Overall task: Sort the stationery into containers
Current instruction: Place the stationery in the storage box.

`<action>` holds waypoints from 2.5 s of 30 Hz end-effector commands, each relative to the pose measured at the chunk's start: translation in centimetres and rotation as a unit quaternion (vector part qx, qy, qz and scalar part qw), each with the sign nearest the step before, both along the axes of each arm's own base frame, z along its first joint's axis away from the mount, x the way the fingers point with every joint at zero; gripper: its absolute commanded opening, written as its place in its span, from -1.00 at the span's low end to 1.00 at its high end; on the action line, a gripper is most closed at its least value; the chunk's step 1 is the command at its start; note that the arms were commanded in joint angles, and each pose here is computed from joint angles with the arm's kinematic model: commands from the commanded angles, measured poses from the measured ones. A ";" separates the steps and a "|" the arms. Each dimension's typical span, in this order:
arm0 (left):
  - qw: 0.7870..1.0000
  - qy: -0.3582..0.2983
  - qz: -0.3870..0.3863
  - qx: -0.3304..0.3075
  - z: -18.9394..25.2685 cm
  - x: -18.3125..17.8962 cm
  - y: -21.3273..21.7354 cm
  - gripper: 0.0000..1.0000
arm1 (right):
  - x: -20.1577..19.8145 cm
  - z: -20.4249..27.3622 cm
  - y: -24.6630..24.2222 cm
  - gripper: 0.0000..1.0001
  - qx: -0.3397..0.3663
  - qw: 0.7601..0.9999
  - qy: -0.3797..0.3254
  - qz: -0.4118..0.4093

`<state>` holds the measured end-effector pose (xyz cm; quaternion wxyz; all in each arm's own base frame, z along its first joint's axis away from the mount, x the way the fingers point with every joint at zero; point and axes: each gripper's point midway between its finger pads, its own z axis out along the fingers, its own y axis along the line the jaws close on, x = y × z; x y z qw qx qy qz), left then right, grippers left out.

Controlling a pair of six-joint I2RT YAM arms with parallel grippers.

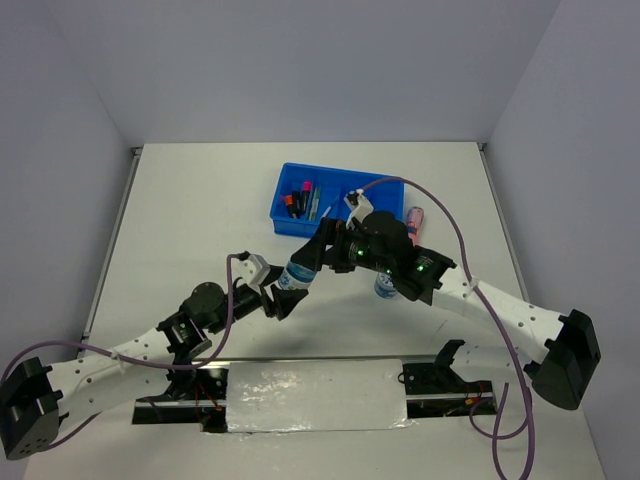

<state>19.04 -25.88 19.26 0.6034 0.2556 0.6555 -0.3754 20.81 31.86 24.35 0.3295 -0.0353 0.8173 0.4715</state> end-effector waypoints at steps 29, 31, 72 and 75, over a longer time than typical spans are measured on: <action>0.910 0.165 0.372 0.082 -0.1 5.7 10.0 0.99 | 12.1 1.3 -9.0 -1.00 -0.158 0.944 -0.129 -0.259; 0.893 0.190 0.386 0.133 -1.2 4.7 11.4 0.99 | 15.6 0.7 -11.2 -1.00 -0.185 0.929 -0.122 -0.297; 0.971 0.122 0.177 0.107 6.2 -1.4 10.6 0.99 | 31.0 -9.3 -13.6 0.35 -0.361 0.864 -0.132 -0.325; 0.972 0.119 0.177 0.103 6.4 -1.5 10.7 0.99 | 30.8 -9.3 -13.5 0.48 -0.360 0.866 -0.130 -0.322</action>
